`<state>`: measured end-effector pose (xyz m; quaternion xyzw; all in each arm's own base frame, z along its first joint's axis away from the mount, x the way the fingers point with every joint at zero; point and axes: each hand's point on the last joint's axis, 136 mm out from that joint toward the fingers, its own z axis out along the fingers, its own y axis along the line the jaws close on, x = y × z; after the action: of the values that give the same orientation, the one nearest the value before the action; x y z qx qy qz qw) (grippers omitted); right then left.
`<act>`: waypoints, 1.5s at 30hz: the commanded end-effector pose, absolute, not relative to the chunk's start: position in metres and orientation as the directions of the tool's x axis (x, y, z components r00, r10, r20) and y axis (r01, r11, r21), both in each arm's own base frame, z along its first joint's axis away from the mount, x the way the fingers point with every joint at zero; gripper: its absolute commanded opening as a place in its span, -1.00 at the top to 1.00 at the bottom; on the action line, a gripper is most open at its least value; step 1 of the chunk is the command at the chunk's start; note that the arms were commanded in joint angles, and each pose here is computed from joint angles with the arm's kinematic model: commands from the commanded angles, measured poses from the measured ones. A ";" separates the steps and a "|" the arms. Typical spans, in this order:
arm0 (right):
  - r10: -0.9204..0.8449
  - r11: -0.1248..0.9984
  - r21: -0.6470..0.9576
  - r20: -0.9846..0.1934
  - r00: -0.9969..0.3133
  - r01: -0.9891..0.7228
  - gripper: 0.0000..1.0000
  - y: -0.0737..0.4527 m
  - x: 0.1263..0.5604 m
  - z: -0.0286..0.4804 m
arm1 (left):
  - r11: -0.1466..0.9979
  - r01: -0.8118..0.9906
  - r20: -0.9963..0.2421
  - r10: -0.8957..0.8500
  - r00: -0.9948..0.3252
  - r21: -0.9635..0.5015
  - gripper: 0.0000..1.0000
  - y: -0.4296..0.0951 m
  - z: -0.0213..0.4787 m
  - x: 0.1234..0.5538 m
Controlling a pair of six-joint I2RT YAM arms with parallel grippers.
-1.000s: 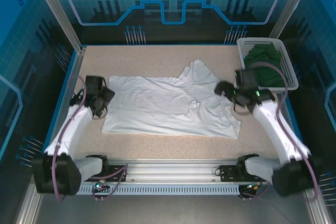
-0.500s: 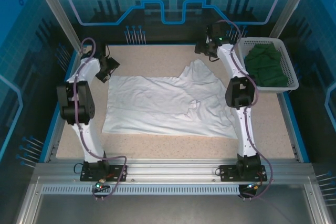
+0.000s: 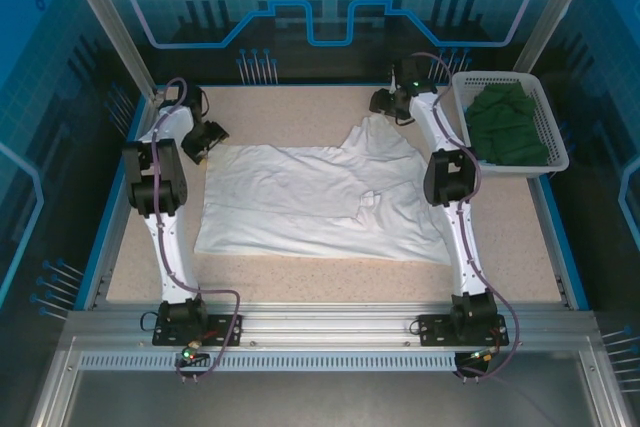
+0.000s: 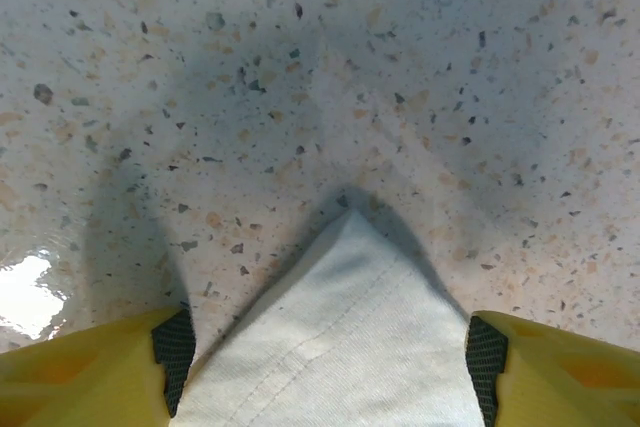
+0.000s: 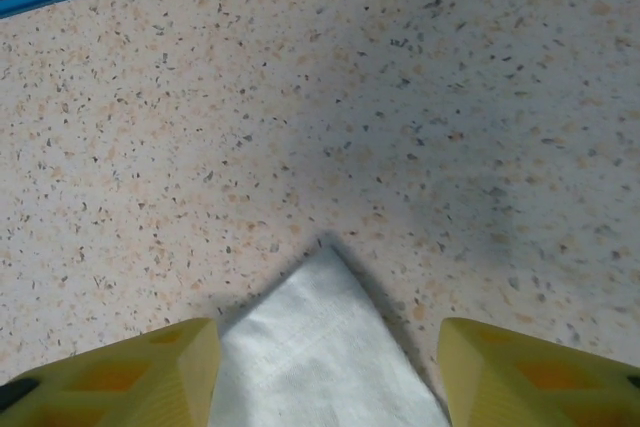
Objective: Fold and stack the t-shirts
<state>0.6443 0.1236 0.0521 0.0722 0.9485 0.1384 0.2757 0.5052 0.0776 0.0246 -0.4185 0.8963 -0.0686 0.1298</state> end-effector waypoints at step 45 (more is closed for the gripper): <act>0.103 0.965 0.254 -0.587 -0.803 -0.061 1.00 0.153 0.655 0.054 | 0.688 -0.653 -0.128 -0.713 -0.689 -0.315 -0.15 0.067 0.018 0.520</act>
<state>0.6544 0.1427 0.0280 0.0324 0.9461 0.1323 0.2937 0.5005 0.0810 0.0211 -0.3946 0.9091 -0.0871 0.1009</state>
